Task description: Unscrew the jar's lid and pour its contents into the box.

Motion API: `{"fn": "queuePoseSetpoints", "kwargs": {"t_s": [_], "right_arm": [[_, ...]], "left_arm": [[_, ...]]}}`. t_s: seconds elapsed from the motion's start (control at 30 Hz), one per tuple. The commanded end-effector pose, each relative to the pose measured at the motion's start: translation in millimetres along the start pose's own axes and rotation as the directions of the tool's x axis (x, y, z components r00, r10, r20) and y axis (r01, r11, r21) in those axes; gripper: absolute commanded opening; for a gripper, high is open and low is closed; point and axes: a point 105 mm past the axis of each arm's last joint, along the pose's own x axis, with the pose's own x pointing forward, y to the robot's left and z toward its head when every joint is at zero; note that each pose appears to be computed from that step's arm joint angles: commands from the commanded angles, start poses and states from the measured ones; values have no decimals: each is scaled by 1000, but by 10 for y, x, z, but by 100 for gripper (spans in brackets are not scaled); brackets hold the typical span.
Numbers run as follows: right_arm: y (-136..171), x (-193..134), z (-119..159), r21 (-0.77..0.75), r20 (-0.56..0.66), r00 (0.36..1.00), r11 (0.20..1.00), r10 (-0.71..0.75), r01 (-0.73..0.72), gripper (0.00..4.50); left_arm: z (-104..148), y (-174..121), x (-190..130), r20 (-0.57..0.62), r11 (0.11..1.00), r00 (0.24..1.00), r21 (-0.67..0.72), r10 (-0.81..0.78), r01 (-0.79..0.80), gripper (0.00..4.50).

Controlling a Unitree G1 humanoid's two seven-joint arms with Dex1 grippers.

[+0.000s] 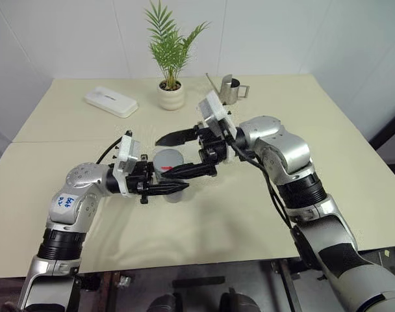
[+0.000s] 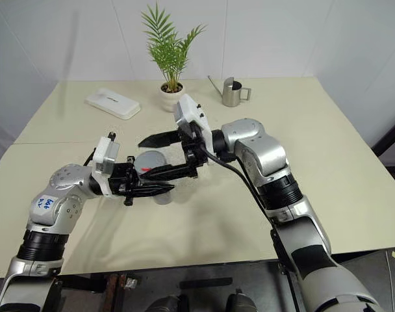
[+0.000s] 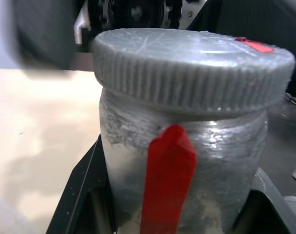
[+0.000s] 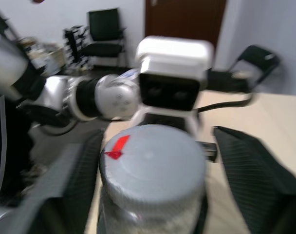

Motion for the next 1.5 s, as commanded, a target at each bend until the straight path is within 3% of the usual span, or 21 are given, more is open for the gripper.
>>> {"fn": "queuePoseSetpoints", "kwargs": {"t_s": [0.03, 0.23, 0.37, 0.7, 0.83, 1.3, 1.37, 1.5], "right_arm": [[8, -84, 72, -58, 13, 999, 997, -51, 51, 449], [-7, 15, 43, -49, 15, 990, 989, -140, 141, 449], [-113, 166, 38, -40, 24, 973, 972, -229, 230, 449], [-297, 162, 39, -30, 21, 952, 951, -307, 307, 449], [-378, 24, 23, -34, 12, 941, 940, -339, 339, 449], [-546, -1017, -162, -41, -99, 851, 856, -516, 515, 449], [-529, -1046, -152, -39, -97, 852, 857, -514, 513, 449], [-335, -847, -31, 2, -27, 920, 920, -391, 392, 449]], "left_arm": [[88, 107, -123, 13, 994, 995, 59, 96, -96, 193], [82, 218, -172, 13, 981, 984, 79, 175, -175, 193], [68, 200, -92, 19, 985, 987, 72, 157, -158, 193], [94, 165, -10, 29, 989, 991, 71, 127, -129, 193], [108, 153, -12, 30, 989, 992, 72, 124, -126, 193], [127, 147, -79, 34, 984, 987, 76, 157, -159, 193], [126, 150, -93, 32, 983, 986, 77, 163, -165, 193], [125, 170, -116, 30, 980, 983, 80, 182, -184, 193]]}}
